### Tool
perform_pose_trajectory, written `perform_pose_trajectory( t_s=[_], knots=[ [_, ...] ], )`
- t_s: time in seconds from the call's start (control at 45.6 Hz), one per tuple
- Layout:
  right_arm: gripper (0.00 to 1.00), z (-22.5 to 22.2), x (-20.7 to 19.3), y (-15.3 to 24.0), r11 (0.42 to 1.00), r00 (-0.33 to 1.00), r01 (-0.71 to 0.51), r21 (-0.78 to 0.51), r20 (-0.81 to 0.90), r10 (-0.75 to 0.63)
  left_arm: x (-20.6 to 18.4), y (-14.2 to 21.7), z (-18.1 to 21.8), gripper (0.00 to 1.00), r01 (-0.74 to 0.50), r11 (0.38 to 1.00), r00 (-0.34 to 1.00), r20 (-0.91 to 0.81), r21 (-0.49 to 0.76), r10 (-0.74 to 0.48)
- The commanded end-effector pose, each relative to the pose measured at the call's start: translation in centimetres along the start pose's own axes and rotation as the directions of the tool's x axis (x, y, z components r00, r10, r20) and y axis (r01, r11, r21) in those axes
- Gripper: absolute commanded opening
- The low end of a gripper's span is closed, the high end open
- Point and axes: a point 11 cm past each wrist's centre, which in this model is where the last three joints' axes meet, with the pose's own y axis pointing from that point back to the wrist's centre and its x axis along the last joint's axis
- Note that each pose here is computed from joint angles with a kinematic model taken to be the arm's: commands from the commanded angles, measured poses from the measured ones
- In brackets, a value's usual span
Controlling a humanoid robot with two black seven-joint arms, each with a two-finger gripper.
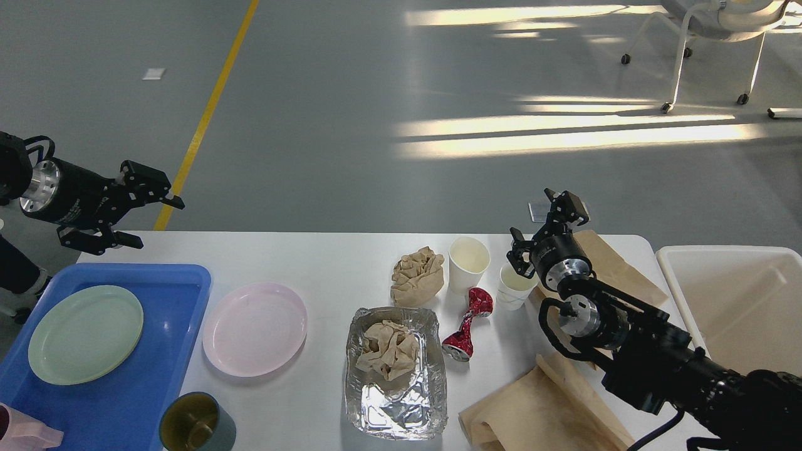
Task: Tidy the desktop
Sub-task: 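Raise the left gripper and move it over the blue tray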
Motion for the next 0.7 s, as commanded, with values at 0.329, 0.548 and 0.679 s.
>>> perform_pose_trajectory(
  t_s=[0.329,0.548,0.679],
  knots=[
    [1.0,0.0,0.0,0.0,1.0,1.0,0.0,0.0,0.0,0.0,0.1,0.3,-0.6,0.96,-0.021,0.953,0.978,0.203,0.303,-0.043],
    [1.0,0.0,0.0,0.0,1.0,1.0,0.0,0.0,0.0,0.0,-0.6,-0.9,-0.2,0.96,0.002,0.954,0.975,0.211,0.299,-0.068],
    [1.0,0.0,0.0,0.0,1.0,1.0,0.0,0.0,0.0,0.0,-2.3,-3.1,0.0,0.96,0.057,0.946,0.966,0.223,0.318,-0.133]
  ],
)
